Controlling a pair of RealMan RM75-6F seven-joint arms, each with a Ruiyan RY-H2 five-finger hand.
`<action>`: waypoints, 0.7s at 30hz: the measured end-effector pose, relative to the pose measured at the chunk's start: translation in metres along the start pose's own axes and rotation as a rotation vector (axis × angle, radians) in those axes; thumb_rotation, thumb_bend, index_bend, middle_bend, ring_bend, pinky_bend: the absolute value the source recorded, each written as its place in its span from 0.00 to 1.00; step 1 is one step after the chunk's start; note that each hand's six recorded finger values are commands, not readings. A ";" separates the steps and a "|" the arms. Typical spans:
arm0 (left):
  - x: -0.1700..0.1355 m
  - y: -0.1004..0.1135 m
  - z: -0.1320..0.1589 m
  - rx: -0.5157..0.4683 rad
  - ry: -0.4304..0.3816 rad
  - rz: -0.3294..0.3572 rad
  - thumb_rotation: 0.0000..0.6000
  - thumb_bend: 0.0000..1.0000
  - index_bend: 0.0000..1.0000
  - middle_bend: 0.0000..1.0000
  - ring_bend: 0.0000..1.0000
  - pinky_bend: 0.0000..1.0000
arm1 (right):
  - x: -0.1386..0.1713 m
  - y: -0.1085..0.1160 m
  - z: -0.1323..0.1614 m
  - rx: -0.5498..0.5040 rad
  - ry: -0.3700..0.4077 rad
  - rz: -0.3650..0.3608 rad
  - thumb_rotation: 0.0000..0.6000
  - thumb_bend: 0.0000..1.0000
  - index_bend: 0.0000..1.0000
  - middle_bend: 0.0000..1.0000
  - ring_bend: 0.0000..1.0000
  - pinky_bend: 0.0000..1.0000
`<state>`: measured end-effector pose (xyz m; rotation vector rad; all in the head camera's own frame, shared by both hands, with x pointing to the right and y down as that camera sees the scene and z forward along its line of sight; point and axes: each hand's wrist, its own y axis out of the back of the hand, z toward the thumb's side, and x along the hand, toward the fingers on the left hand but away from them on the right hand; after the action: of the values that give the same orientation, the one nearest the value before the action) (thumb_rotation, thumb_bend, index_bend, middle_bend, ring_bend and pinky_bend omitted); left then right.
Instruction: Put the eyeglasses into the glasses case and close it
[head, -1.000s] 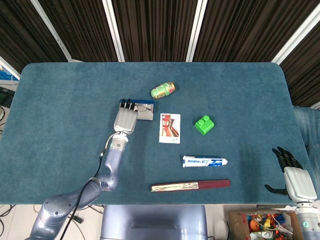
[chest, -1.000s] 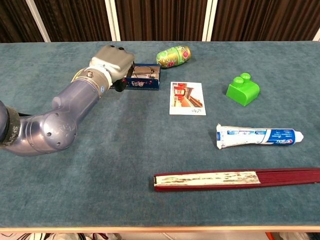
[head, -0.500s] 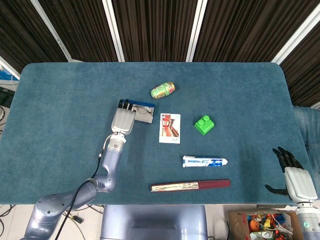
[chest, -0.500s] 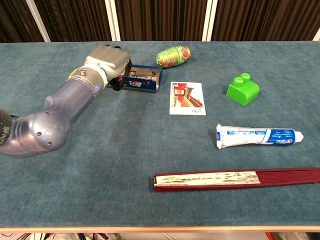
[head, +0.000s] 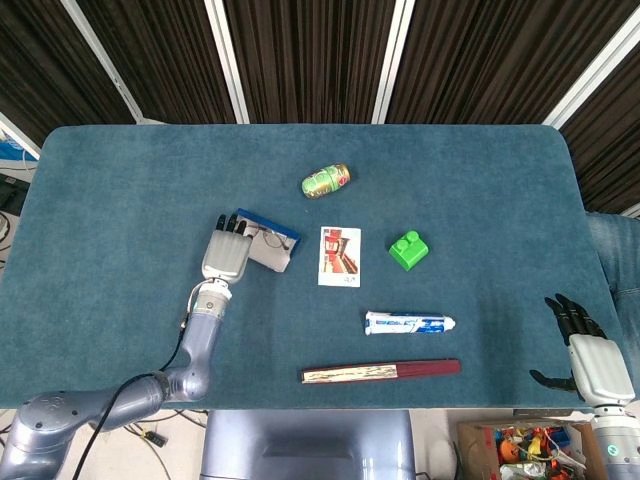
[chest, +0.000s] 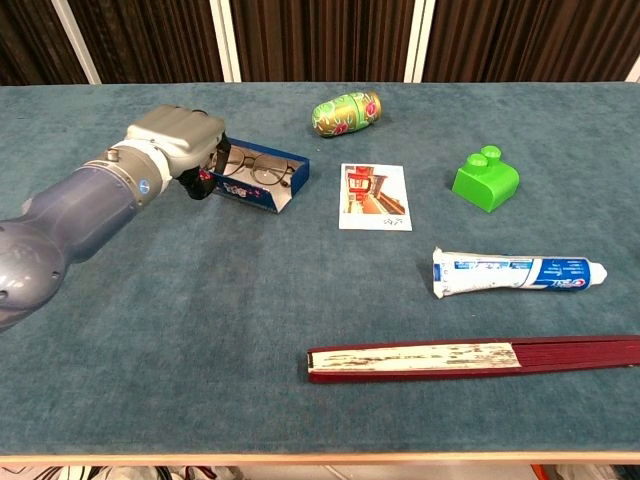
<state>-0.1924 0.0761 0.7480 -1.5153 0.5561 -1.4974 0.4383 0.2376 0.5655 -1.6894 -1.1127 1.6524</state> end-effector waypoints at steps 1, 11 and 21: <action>-0.002 0.000 -0.001 0.003 0.003 -0.003 1.00 0.47 0.57 0.22 0.08 0.12 | 0.000 0.000 0.000 0.001 0.000 0.000 1.00 0.10 0.05 0.00 0.04 0.18; -0.015 0.011 0.008 -0.015 -0.020 0.010 1.00 0.47 0.57 0.21 0.04 0.10 | 0.000 -0.001 0.000 0.003 0.001 0.001 1.00 0.10 0.05 0.00 0.04 0.18; -0.002 0.029 0.018 0.024 -0.043 0.071 1.00 0.47 0.57 0.12 0.00 0.00 | -0.001 -0.001 0.000 0.000 -0.004 0.007 1.00 0.10 0.07 0.00 0.04 0.18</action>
<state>-0.1674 0.0686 0.7252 -1.4903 0.5596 -1.4094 0.4381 0.2378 0.5669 -1.6925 -1.1098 1.6612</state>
